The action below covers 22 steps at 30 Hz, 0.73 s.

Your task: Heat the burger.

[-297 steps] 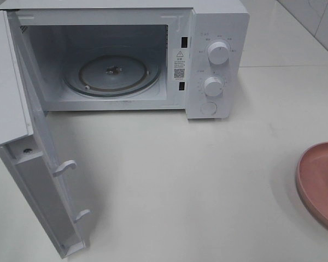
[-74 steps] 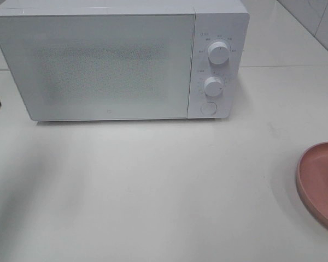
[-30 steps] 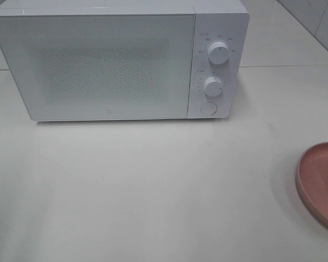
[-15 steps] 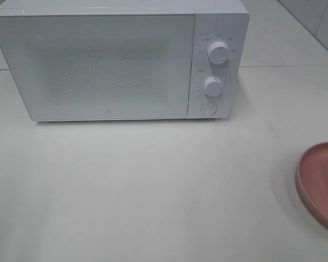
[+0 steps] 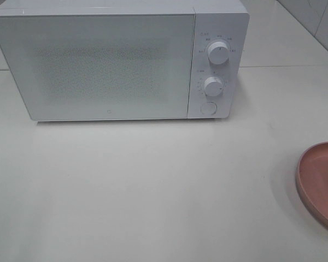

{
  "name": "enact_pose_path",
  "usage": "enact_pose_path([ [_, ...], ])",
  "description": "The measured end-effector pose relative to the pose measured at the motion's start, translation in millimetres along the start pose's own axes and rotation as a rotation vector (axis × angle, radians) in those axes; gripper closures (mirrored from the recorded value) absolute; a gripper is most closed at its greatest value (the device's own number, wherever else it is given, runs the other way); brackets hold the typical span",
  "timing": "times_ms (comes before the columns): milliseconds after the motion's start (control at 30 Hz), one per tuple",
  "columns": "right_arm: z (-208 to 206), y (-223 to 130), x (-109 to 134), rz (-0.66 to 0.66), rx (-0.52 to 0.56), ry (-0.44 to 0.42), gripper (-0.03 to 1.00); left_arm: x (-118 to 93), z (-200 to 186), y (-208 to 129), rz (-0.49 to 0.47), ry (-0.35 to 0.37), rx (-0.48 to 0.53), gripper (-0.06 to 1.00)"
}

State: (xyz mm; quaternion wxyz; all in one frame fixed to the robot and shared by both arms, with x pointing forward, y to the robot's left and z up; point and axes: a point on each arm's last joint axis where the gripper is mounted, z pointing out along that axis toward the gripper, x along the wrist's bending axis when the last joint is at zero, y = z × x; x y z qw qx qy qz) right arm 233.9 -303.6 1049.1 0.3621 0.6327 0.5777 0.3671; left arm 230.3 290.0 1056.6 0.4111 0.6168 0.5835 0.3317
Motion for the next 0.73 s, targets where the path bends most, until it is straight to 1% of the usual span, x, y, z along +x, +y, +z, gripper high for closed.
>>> enact_pose_path([
  [733, 0.0, 0.0, 0.0, 0.000, 0.000, 0.000, 0.20, 0.0, 0.0, 0.0, 0.000, 0.000, 0.000, -0.04],
])
